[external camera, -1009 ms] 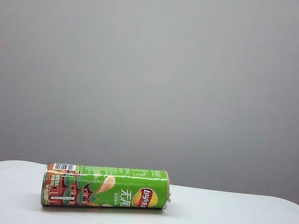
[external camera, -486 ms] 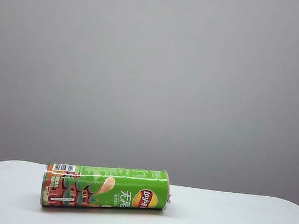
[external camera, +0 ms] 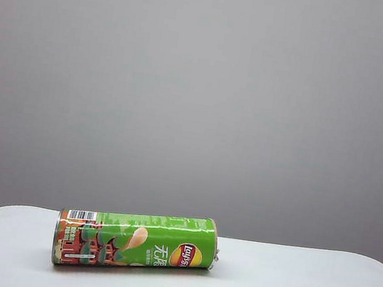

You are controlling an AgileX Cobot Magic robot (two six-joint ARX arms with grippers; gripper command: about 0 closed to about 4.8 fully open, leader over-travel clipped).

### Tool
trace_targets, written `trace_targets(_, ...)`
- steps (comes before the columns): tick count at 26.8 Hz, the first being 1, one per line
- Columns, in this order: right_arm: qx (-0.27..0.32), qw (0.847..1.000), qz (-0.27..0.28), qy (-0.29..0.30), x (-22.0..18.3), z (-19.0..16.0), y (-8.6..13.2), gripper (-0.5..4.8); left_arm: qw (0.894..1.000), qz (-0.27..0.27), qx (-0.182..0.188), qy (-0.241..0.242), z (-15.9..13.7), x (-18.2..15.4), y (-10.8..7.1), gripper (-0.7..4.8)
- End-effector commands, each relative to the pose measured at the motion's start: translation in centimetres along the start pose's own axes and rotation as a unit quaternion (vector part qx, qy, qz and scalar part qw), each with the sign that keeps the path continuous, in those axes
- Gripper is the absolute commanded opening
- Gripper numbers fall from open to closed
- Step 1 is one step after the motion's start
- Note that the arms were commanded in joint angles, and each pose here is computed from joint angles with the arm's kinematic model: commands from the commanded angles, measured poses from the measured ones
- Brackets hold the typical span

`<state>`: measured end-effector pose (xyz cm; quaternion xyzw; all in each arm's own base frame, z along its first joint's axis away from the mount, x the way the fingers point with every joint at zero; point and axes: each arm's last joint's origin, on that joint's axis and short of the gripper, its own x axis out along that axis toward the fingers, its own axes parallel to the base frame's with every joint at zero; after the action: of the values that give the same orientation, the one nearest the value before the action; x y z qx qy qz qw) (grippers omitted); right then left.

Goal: Pick up the green tub of chips from the desk, push the transparent container that's holding the chips and has slipped out back in, and finally put the chips back on the desk.

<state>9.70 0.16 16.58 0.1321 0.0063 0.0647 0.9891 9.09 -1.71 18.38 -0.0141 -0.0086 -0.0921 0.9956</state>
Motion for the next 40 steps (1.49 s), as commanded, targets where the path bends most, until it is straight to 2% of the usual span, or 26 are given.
trace_targets(1,-0.001,1.0,-0.011,0.011,0.0,-0.4,-0.2,-0.06,1.0,0.006,-0.005,-0.016,-0.4,0.1,0.9,1.41)
trace_targets(4,0.0,1.0,-0.01,0.013,0.0,-0.4,-0.2,-0.06,1.0,0.011,-0.028,-0.009,-1.1,0.1,1.9,1.06)
trace_targets(8,0.001,1.0,-0.013,0.023,0.0,-0.6,-0.2,-0.06,0.999,-0.022,-0.033,-0.006,-1.1,-0.1,2.5,0.43)
trace_targets(10,0.003,0.999,-0.022,0.043,0.0,-1.0,-0.3,-0.06,0.999,-0.005,-0.035,-0.005,-1.2,-0.2,2.8,-0.06)
trace_targets(13,-0.009,0.997,-0.037,0.064,-0.1,-1.5,-0.5,-0.06,0.999,0.011,-0.035,0.0,-1.3,-0.2,2.9,-0.06)
trace_targets(20,-0.009,0.998,-0.036,0.06,-0.1,-1.4,-0.5,-0.06,0.998,0.051,-0.044,0.018,-1.9,-0.2,3.1,-0.06)
trace_targets(26,-0.009,0.997,-0.037,0.064,-0.1,-1.5,-0.5,-0.06,0.996,0.062,-0.051,0.03,-2.3,-0.1,3.0,-0.06)
trace_targets(32,-0.007,0.996,-0.049,0.076,-0.1,-1.7,-0.6,-0.06,0.998,0.028,-0.044,0.032,-2.3,0.1,2.3,-0.06)
trace_targets(37,-0.004,0.996,-0.046,0.076,-0.1,-1.7,-0.6,-0.04,0.999,0.026,-0.035,0.032,-2.3,0.1,2.2,-0.06)
trace_targets(40,-0.004,0.996,-0.048,0.076,-0.1,-1.7,-0.6,-0.04,0.998,0.026,-0.026,0.058,-2.8,0.1,2.2,0.01)
